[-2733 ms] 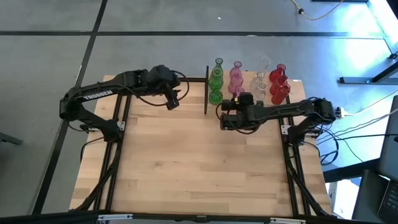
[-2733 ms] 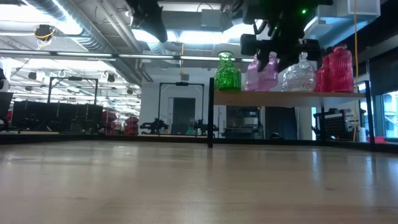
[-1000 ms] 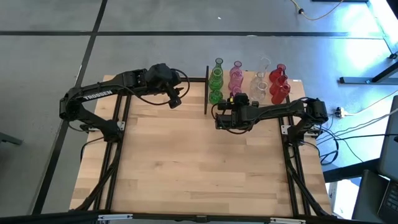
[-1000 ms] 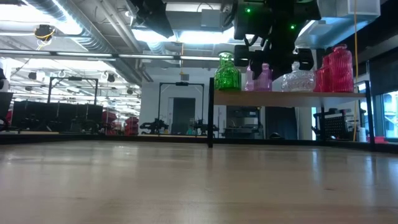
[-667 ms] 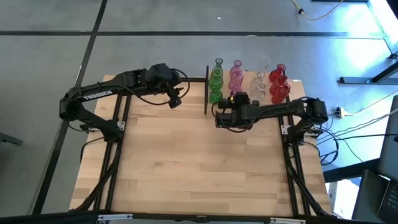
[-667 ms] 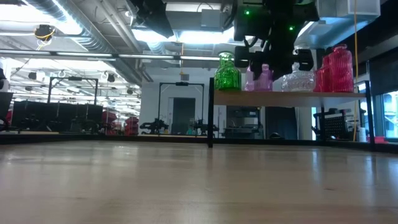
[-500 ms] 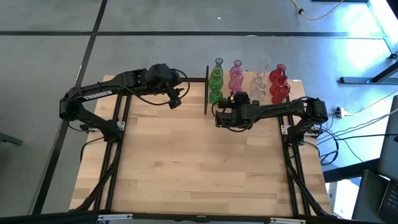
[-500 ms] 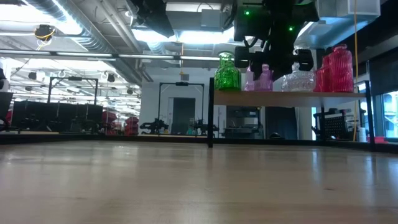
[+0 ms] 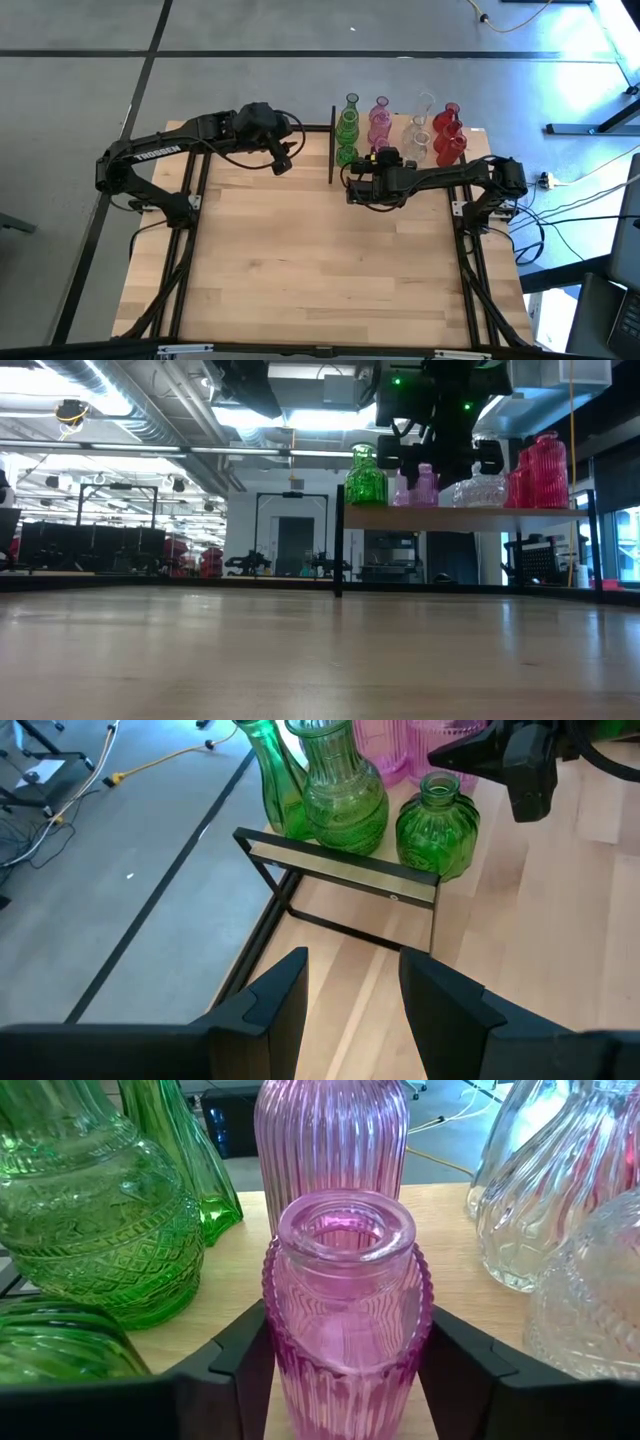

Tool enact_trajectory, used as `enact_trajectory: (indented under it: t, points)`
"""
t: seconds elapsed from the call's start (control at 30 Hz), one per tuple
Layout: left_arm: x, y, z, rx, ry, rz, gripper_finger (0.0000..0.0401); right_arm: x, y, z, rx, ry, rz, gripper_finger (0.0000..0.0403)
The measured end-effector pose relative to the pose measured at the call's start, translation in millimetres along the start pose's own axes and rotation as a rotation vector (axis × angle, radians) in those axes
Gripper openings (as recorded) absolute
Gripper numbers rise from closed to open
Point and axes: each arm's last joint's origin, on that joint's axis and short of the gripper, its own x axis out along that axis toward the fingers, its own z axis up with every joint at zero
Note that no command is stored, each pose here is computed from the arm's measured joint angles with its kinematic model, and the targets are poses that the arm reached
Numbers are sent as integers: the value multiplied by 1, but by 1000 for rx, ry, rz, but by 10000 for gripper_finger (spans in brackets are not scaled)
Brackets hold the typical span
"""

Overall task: Sort vases onto shelf
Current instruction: Put the pink vase on the shelf aligned with the other pink vases

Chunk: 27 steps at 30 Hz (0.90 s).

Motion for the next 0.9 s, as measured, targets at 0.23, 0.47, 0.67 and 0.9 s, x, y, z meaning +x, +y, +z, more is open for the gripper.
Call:
enact_trajectory:
  t: [0.23, 0.47, 0.67, 0.9]
  points:
    - [0, 0, 0, -2, 0, 0, 151, 0, 0, 0, -1, 4, 1, 189]
    - [0, 0, 0, -25, -1, -11, 151, -6, 0, -3, -18, 3, 16, 190]
    - [0, -1, 0, -26, -1, -14, 151, -8, -2, -4, -37, 2, 11, 191]
    - [0, -1, 0, -27, -1, -15, 151, -7, -2, -5, -37, 45, 10, 220]
